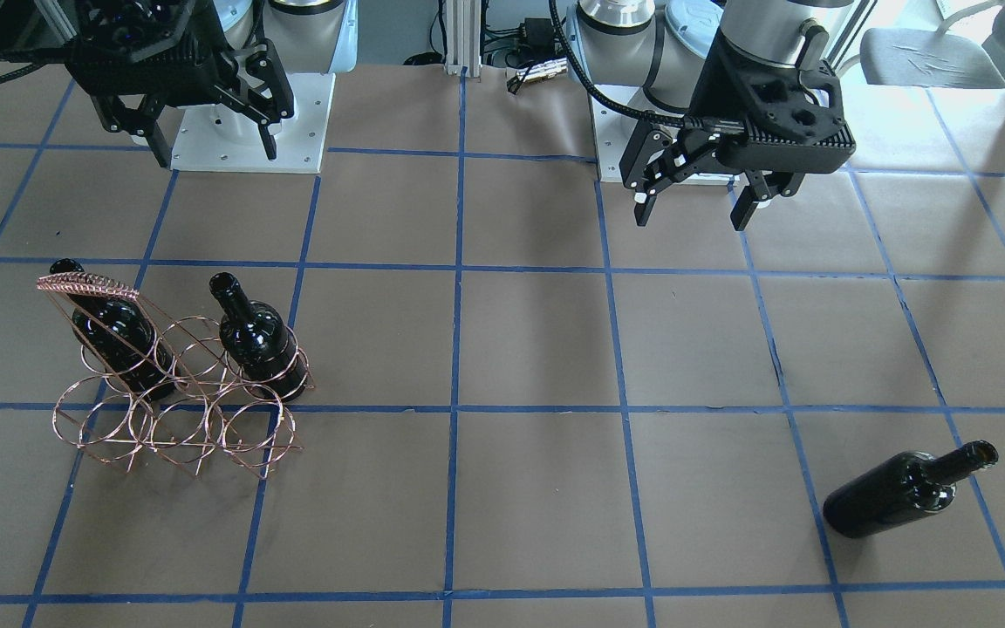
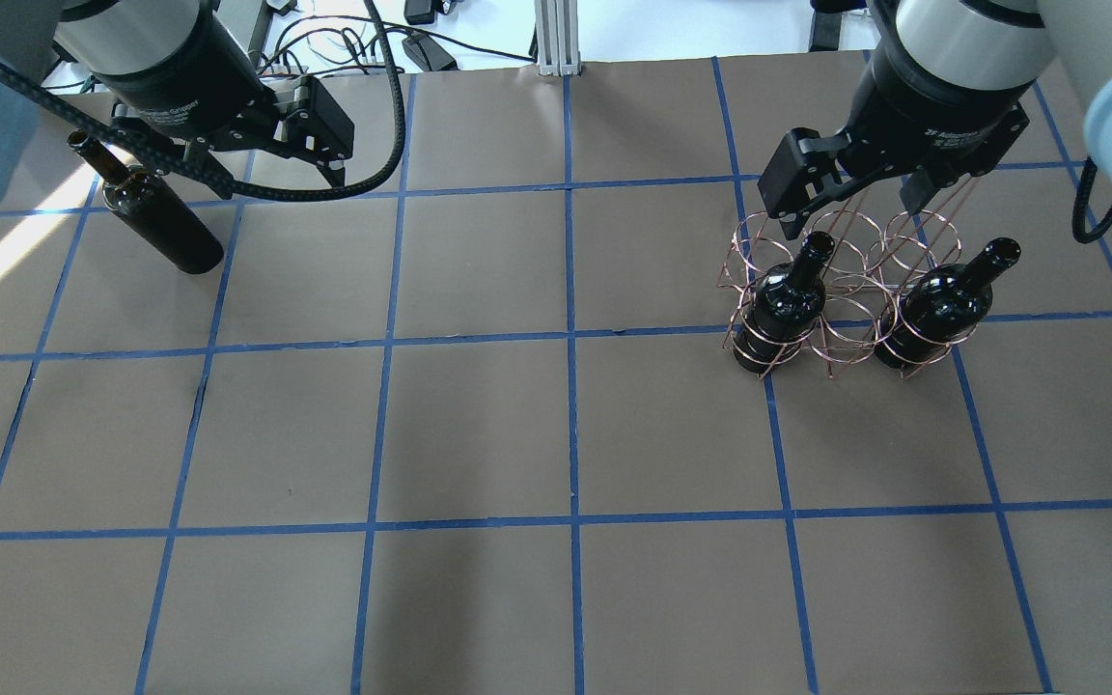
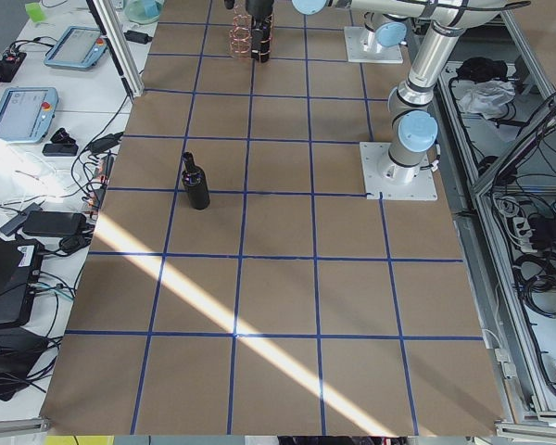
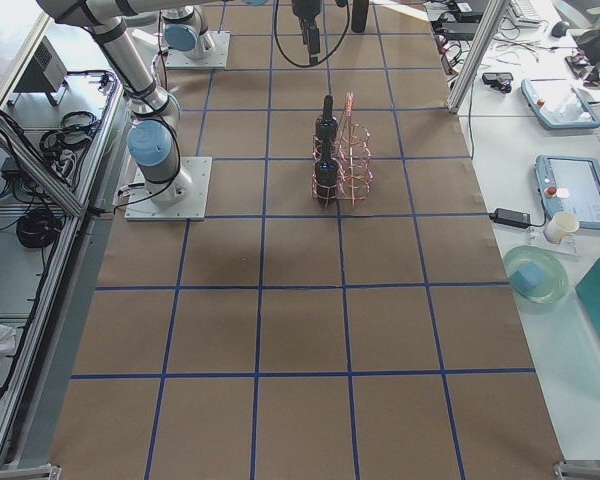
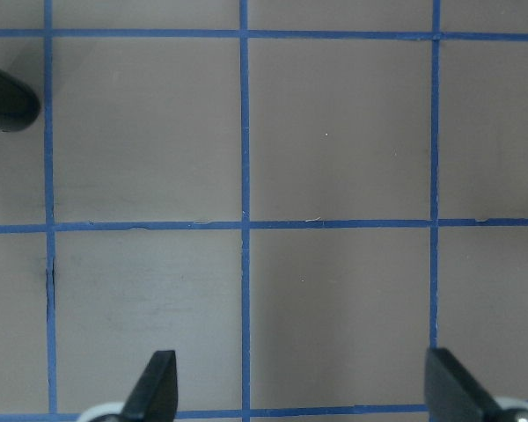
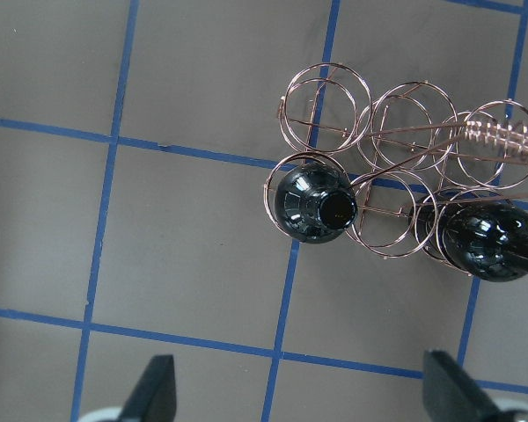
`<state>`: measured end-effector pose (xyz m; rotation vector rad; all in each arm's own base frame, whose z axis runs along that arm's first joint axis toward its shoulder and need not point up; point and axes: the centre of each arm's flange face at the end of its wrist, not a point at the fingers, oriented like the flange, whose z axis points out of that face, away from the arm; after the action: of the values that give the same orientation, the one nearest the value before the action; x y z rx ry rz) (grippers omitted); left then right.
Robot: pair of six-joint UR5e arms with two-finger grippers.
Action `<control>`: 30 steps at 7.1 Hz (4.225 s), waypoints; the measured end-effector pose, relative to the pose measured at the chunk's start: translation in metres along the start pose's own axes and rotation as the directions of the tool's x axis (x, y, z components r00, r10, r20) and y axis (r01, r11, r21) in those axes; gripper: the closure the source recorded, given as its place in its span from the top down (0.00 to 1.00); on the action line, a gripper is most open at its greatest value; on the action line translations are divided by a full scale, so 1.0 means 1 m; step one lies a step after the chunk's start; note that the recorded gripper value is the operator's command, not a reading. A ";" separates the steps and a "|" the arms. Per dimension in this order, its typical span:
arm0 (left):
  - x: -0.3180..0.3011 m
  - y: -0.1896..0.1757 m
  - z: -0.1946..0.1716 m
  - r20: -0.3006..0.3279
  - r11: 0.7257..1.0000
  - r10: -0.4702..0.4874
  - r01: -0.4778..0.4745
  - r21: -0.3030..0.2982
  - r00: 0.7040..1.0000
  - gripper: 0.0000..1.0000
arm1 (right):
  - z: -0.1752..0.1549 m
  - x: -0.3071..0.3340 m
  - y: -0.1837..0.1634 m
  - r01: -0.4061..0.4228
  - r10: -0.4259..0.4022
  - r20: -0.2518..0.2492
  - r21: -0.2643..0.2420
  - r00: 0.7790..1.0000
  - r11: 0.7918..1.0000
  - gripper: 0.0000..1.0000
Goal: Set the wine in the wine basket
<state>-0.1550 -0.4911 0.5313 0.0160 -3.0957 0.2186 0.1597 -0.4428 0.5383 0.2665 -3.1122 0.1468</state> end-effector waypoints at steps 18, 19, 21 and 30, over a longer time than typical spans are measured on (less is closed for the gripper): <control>-0.315 -0.158 0.155 0.048 0.973 0.228 -0.226 -0.052 0.972 1.00 | 0.000 0.000 0.001 0.002 -0.002 -0.001 0.000 1.000 1.000 1.00; -0.316 -0.164 0.160 0.042 0.974 0.223 -0.222 -0.039 0.974 1.00 | 0.000 0.000 0.001 0.002 -0.002 -0.001 -0.001 1.000 1.000 1.00; -0.318 -0.171 0.164 0.040 0.976 0.219 -0.218 -0.030 0.975 0.96 | 0.000 0.000 0.001 0.002 -0.002 -0.001 -0.001 1.000 1.000 1.00; -0.300 -0.171 0.151 0.027 0.976 0.218 -0.218 -0.011 0.976 0.00 | 0.000 0.000 0.001 0.002 -0.002 0.004 0.000 1.000 1.000 1.00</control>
<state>0.1417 -0.6795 0.3943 -0.3256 -3.1224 0.2144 0.1601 -0.4421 0.5381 0.2696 -3.1160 0.1462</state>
